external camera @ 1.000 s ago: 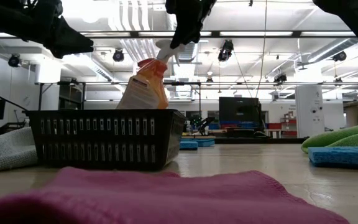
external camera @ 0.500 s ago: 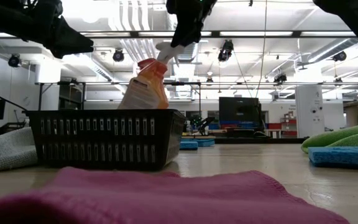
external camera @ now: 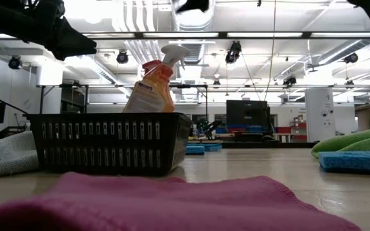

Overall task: Pick & Place Kitchen Items
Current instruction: Put the orange spray bottle into the gray bin

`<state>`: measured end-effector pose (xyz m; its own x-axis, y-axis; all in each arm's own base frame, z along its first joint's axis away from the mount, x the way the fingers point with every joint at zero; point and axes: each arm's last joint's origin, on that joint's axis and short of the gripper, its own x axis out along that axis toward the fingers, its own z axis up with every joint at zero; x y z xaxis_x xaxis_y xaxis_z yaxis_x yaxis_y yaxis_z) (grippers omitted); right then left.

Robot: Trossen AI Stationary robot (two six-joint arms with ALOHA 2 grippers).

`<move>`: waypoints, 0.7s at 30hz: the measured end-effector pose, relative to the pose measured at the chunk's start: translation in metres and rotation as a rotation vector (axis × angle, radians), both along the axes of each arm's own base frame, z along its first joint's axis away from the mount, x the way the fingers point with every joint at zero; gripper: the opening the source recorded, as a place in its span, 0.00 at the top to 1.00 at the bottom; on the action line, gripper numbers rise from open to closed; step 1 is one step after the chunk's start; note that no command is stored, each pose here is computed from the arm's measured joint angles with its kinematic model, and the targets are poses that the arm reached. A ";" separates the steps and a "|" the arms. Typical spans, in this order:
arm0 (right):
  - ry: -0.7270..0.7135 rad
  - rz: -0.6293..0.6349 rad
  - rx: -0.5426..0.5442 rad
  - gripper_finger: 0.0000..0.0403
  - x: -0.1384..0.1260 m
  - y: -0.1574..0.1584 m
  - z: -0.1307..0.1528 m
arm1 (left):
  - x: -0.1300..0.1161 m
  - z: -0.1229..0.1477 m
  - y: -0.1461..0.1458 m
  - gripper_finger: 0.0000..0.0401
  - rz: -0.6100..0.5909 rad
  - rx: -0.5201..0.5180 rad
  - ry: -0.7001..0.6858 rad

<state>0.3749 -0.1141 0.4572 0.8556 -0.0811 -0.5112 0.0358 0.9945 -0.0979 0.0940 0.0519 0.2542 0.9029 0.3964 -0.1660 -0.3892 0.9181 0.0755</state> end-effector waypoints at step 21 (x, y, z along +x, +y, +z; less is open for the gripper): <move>-1.311 0.315 -0.063 0.30 0.038 0.037 -0.123 | 0.001 -0.004 0.001 0.46 0.000 0.009 -0.011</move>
<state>0.4127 -0.0773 0.3347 0.6932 0.2148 0.6880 -0.0900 0.9729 -0.2131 0.0954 0.0528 0.2506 0.9048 0.3978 -0.1519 -0.3900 0.9174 0.0795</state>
